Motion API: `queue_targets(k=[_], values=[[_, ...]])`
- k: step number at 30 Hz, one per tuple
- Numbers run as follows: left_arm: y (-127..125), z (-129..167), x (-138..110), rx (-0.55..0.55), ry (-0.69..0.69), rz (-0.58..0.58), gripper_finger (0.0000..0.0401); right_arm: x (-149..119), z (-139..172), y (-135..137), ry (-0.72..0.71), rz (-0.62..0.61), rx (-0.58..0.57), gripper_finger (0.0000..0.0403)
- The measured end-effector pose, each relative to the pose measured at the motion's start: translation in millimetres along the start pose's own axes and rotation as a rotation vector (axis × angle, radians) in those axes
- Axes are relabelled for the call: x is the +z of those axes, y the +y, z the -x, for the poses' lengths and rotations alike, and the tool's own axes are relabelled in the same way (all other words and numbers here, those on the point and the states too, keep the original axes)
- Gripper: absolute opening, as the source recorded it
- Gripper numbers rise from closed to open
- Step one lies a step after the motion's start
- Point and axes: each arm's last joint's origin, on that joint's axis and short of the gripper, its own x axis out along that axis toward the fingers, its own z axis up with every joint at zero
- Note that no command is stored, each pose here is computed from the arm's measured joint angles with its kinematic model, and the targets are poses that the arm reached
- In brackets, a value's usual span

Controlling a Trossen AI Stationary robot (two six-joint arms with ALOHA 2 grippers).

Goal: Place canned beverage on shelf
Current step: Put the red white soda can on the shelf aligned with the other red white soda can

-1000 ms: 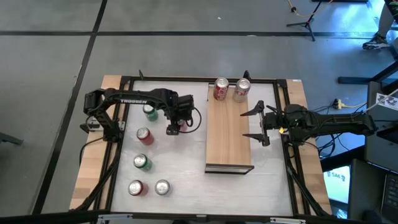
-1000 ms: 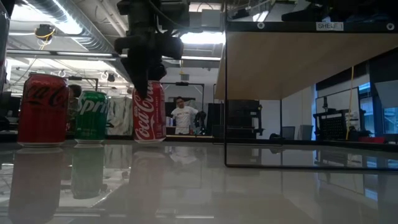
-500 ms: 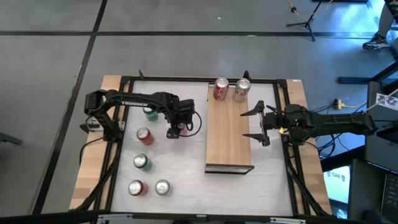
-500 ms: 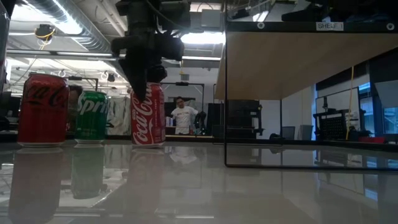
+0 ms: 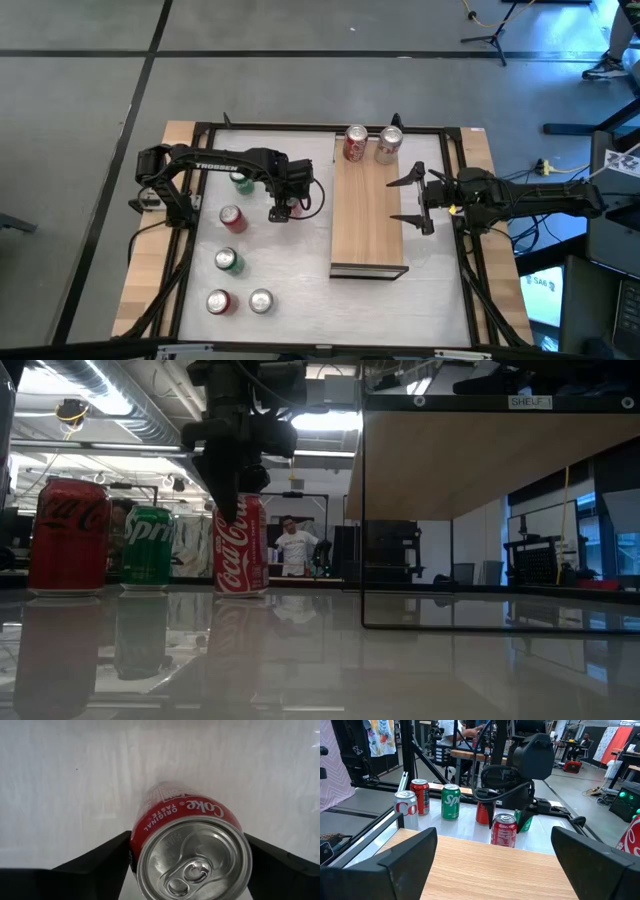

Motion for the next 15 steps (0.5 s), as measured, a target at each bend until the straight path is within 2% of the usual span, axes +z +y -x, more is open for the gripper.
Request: queue_targets(k=[5, 15], values=[[0.1, -0.3, -0.1, 0.005, 0.002, 0.001, 0.0334, 0.0, 0.0, -0.1, 0.000, 0.000, 0.000, 0.0386], [0.1, -0.3, -0.1, 0.004, 0.001, 0.000, 0.0332, 0.0, 0.0, 0.0, 0.000, 0.000, 0.000, 0.0386]])
